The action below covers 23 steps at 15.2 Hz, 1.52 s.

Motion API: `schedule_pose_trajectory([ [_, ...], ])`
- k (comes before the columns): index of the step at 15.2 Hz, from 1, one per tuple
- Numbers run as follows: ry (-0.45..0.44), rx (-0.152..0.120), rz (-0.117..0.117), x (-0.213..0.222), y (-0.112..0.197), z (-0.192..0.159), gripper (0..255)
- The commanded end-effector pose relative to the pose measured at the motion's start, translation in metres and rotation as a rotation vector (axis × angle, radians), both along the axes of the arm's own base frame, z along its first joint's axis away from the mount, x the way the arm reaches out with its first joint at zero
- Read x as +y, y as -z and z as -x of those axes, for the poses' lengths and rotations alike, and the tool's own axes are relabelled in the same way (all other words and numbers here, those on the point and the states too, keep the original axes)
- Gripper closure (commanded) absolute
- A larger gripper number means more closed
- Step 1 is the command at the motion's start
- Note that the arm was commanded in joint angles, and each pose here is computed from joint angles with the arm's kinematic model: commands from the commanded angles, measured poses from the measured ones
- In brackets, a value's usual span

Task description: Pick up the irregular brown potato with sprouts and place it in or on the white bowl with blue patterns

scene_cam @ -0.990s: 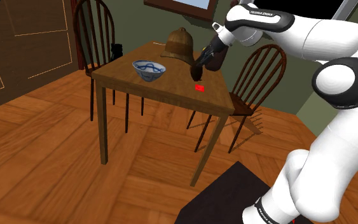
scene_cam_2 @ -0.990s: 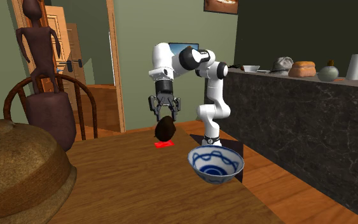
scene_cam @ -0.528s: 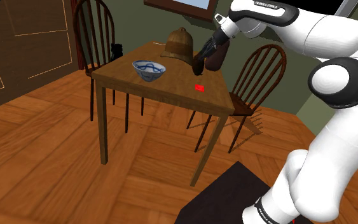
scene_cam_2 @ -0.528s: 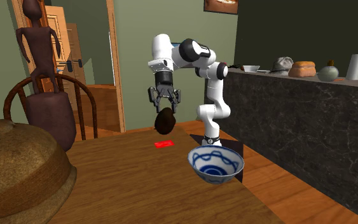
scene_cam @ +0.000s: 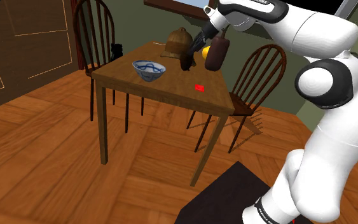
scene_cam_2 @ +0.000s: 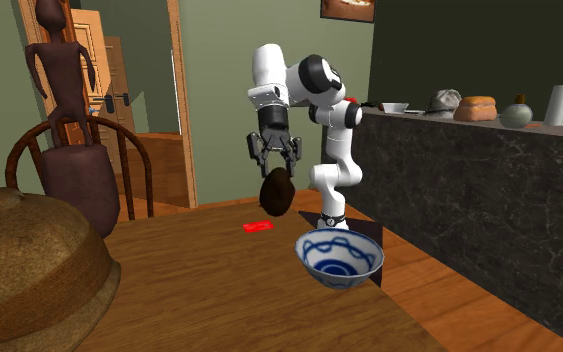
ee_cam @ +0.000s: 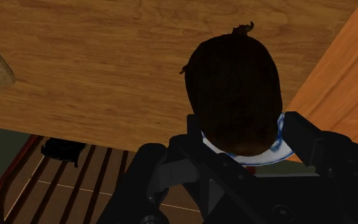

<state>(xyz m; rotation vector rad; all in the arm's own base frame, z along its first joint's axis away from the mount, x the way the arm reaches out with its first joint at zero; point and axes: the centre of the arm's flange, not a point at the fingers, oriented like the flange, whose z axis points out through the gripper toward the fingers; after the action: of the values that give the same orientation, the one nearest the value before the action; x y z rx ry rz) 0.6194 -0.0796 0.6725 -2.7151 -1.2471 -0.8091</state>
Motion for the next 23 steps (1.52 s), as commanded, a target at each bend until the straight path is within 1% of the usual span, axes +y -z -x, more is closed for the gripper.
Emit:
schedule_pose_trajectory([
  [1, 0.001, -0.001, -0.001, 0.023, -0.002, -0.012, 255],
  [11, 0.001, -0.001, -0.001, 0.138, -0.009, -0.073, 255],
  [23, 0.001, -0.001, -0.001, 0.138, 0.054, -0.073, 255],
])
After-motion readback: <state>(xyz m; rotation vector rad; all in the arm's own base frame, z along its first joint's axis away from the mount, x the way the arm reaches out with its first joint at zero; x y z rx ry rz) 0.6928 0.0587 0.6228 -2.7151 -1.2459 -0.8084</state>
